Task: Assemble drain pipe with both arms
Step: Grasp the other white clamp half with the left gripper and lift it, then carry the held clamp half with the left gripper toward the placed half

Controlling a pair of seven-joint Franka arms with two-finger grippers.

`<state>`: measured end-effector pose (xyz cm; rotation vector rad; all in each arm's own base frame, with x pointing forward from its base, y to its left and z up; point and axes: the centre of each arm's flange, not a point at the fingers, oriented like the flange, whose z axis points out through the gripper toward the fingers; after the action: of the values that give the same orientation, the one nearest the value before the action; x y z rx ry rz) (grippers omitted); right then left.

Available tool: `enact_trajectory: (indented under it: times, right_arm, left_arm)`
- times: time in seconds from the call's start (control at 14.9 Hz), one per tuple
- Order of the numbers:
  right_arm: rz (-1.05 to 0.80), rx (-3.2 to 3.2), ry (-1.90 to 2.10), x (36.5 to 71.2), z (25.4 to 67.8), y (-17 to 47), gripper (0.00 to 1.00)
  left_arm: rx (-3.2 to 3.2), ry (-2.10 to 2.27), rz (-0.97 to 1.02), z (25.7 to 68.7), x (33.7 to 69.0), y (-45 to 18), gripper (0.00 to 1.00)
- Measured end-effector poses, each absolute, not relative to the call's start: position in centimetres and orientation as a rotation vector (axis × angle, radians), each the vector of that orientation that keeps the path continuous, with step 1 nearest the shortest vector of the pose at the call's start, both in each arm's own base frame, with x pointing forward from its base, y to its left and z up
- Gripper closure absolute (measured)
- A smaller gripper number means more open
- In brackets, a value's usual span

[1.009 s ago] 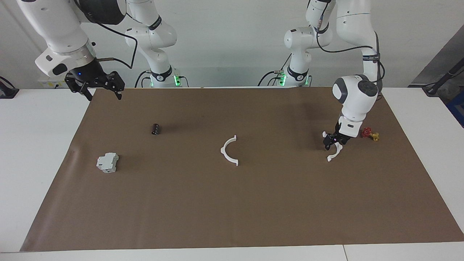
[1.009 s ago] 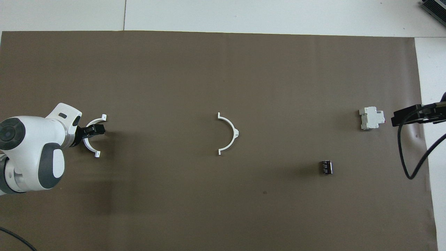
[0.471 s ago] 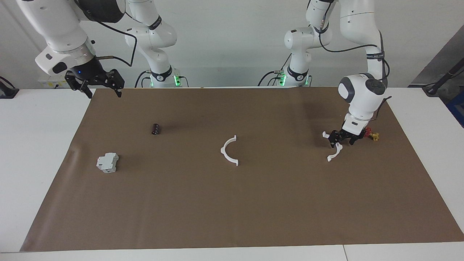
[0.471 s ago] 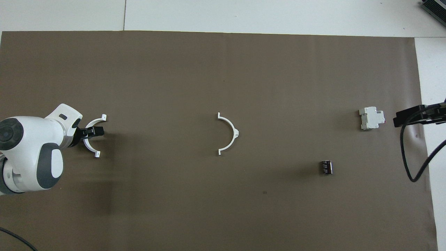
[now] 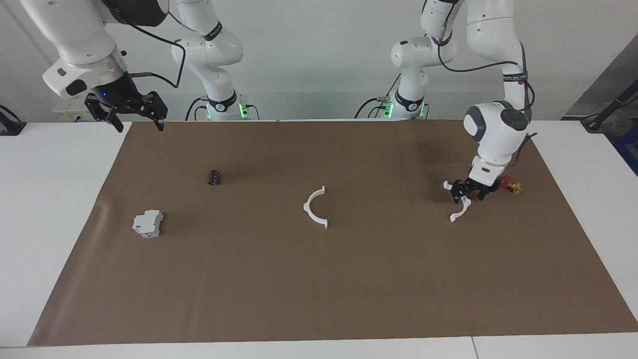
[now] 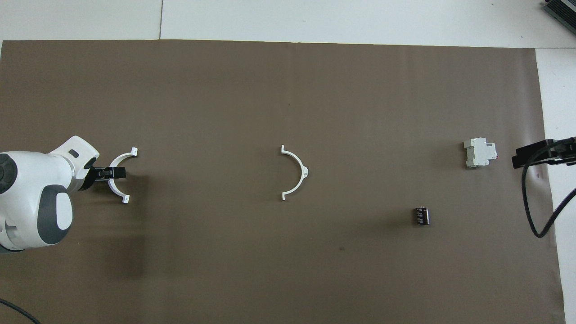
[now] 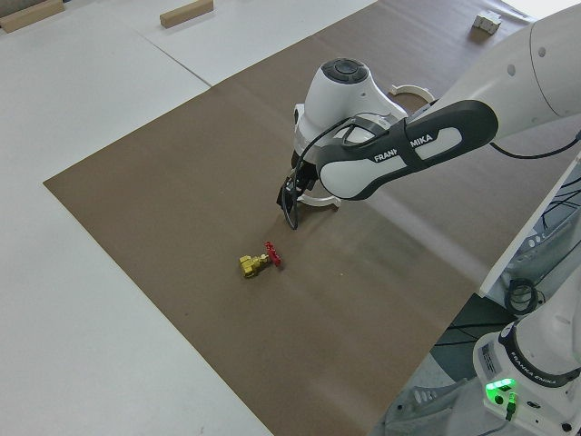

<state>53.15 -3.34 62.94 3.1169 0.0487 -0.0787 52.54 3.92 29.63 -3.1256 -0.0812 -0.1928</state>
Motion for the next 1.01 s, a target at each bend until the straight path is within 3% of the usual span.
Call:
enact_trajectory:
  times: [0.27,0.34,0.61,1.01]
  right_arm:
    - [-0.079,3.117,0.049,53.1,62.9,-3.3,0.0]
    - [-0.079,3.117,0.049,53.1,62.9,-3.3,0.0]
    - [-0.079,3.117,0.048,53.1,62.9,-3.3,0.0]
    - [-0.079,3.116,0.056,53.2,62.9,-3.1,0.0]
  left_arm:
    - [-3.127,-0.083,-0.2,29.8,52.6,3.2,0.76]
    - [-3.127,-0.081,-0.201,29.9,52.6,3.0,0.79]
    - [-3.131,-0.211,-0.202,29.9,52.7,1.6,0.79]
    - [-3.135,-0.415,-0.16,31.5,53.3,-7.0,0.79]
